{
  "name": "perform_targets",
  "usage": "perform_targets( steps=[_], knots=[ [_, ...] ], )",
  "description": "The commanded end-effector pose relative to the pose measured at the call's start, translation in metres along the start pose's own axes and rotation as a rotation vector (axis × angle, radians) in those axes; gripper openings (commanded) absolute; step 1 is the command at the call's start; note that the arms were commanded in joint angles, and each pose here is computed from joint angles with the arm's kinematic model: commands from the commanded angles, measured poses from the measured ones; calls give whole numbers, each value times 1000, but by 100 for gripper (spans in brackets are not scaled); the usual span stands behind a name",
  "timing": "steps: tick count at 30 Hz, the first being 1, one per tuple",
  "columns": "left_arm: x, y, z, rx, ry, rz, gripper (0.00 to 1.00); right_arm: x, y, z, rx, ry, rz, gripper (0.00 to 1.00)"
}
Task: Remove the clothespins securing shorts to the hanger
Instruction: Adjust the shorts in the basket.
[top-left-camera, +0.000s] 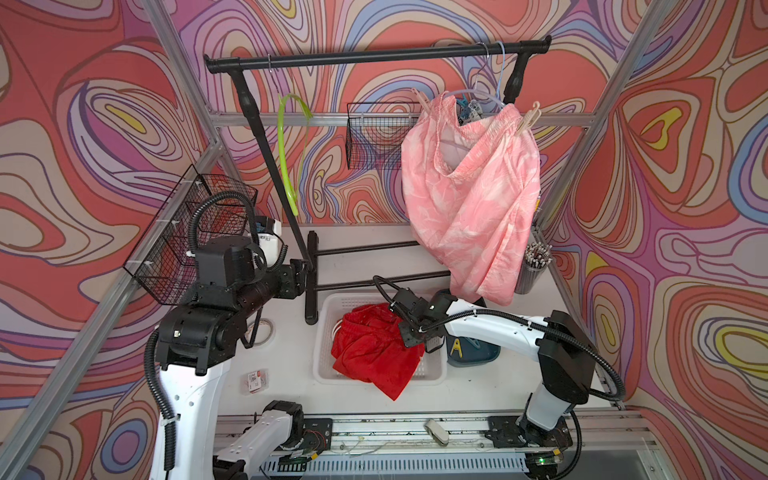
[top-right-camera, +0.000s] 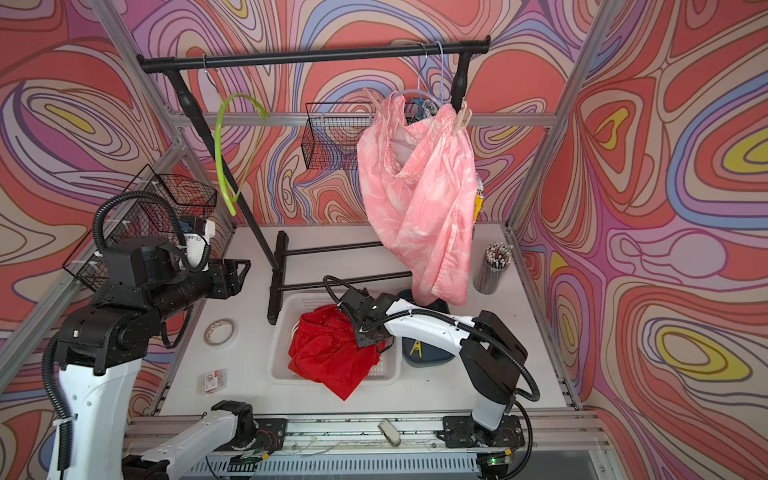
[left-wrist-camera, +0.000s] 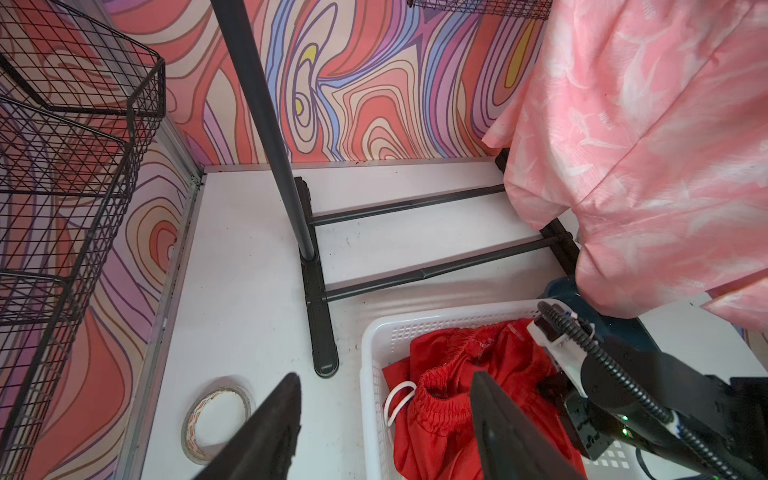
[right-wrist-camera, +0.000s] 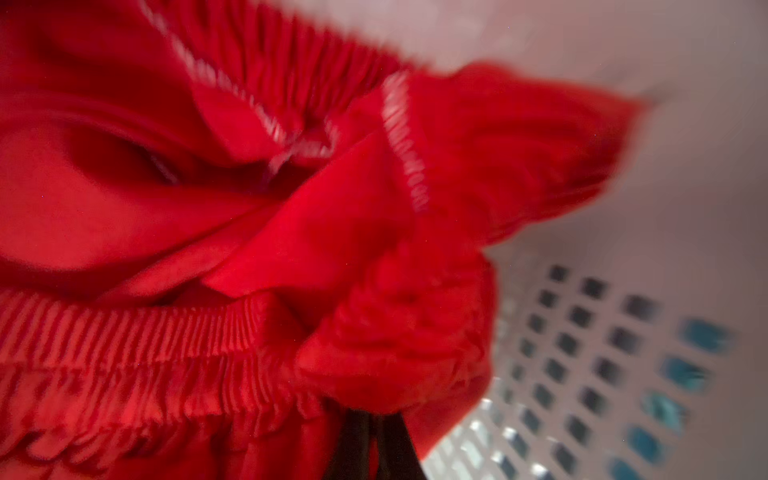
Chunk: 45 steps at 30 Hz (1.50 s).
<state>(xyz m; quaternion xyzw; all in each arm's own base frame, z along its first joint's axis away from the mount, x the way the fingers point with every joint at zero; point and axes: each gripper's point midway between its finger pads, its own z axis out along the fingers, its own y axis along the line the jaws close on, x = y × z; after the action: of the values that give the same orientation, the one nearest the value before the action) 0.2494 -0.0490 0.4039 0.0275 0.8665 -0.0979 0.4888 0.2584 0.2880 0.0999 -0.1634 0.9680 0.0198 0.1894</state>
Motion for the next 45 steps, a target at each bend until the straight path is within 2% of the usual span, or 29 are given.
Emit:
perform_targets(
  steps=[1,4,12,19,23,24,25,27,29,33,36,45],
  knots=[
    [1,-10,11,58,10,-29,66,-36,-29,-26,172,-143,9,0],
    [2,-14,21,85,28,-42,65,-44,-35,-28,224,-174,-19,0],
    [9,-30,38,182,68,-37,63,-29,-49,27,373,-148,-51,0],
    [12,-39,42,230,80,-24,61,2,-52,60,388,-49,-58,0],
    [14,-41,43,237,95,-13,61,7,-43,54,316,-32,-11,0],
    [15,-40,43,234,97,-10,61,3,-39,46,282,-40,-1,4],
    [15,-40,43,231,96,-8,61,-4,-34,36,251,-54,10,14],
    [15,-41,42,235,93,-4,62,-19,-25,11,189,-87,10,29],
    [15,-44,40,251,92,-2,62,-39,-16,-21,121,-140,10,35],
    [20,-50,40,283,100,1,62,-75,-7,-94,13,-264,-16,39],
    [21,-53,40,300,101,6,62,-96,-11,-147,-3,-345,-44,42],
    [11,-70,39,373,71,33,62,-158,-62,-296,189,-666,-91,44]
  ],
)
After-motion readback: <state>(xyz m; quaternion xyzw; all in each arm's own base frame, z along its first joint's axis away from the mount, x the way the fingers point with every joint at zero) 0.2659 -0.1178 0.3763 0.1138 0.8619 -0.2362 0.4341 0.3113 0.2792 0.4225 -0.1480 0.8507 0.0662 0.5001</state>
